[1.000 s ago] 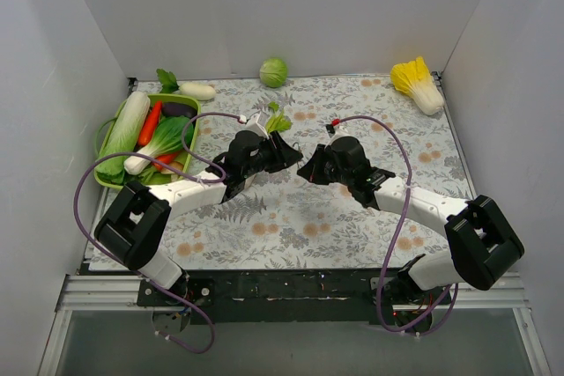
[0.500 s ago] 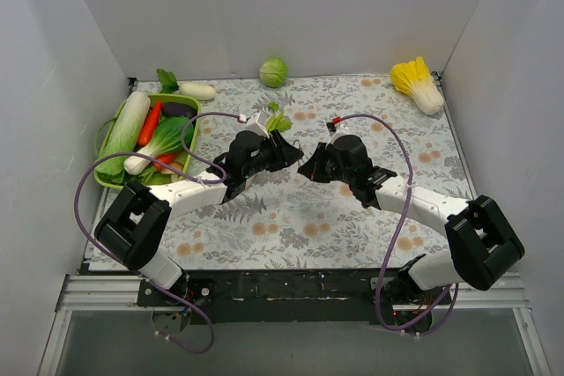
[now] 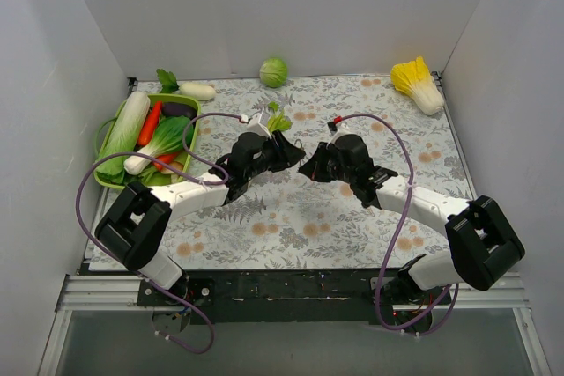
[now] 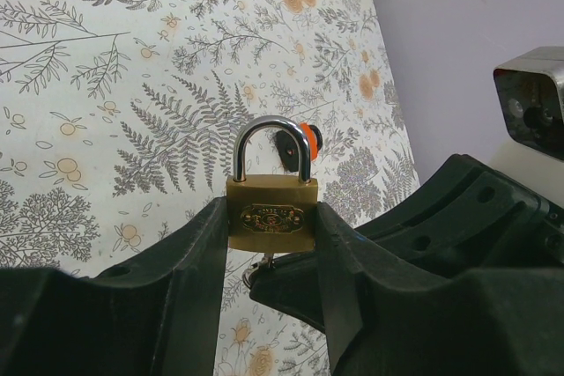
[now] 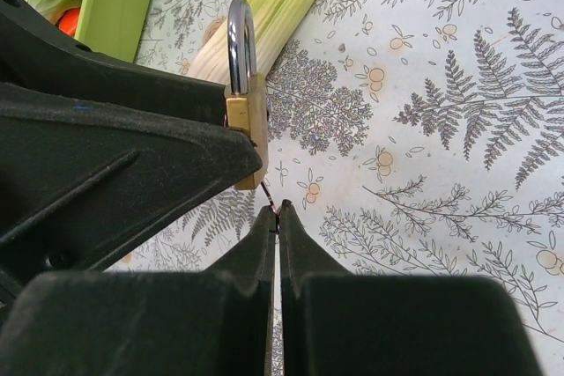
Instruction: Unlock with the key
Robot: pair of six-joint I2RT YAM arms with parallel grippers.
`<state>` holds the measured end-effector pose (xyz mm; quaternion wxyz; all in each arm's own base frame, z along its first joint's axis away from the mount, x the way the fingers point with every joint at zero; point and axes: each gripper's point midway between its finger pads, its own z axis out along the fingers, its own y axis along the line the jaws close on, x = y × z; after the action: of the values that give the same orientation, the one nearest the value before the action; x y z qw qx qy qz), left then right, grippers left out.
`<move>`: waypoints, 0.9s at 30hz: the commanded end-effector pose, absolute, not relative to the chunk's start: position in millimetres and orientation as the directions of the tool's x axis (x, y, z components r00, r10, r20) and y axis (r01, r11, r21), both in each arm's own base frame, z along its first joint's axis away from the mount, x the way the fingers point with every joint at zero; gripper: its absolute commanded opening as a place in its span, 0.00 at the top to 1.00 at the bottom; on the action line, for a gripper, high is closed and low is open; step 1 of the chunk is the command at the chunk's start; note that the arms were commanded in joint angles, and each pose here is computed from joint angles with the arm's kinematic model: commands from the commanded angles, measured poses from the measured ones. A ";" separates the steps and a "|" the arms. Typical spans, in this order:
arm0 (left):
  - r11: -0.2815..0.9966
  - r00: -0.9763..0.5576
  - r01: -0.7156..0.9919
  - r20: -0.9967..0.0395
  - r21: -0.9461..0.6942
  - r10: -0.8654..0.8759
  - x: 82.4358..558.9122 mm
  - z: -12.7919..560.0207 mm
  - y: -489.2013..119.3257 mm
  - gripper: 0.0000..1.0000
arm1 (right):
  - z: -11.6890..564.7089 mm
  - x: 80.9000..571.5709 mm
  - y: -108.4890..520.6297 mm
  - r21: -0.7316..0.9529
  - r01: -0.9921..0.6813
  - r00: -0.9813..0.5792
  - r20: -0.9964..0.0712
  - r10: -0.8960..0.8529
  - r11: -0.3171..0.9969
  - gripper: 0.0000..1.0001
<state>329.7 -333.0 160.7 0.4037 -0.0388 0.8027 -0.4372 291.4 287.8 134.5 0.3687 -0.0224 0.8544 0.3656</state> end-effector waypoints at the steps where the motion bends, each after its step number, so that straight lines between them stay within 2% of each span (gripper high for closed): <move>1: 0.591 -0.746 0.346 -0.596 -0.729 -0.298 288.4 151.8 -349.8 1.00 | 218.4 334.9 282.3 0.645 -0.375 -0.515 -0.742 0.428 0.666 0.99; 27: 0.580 -0.681 0.460 -0.686 -0.672 -0.254 278.7 160.8 -354.3 1.00 | 227.9 336.8 251.7 0.658 -0.336 -0.482 -0.735 0.477 0.674 0.99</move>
<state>321.7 -344.3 185.9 0.4544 0.0028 0.7699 -0.4480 289.1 272.2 156.8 0.3789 -0.0056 0.8390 0.3904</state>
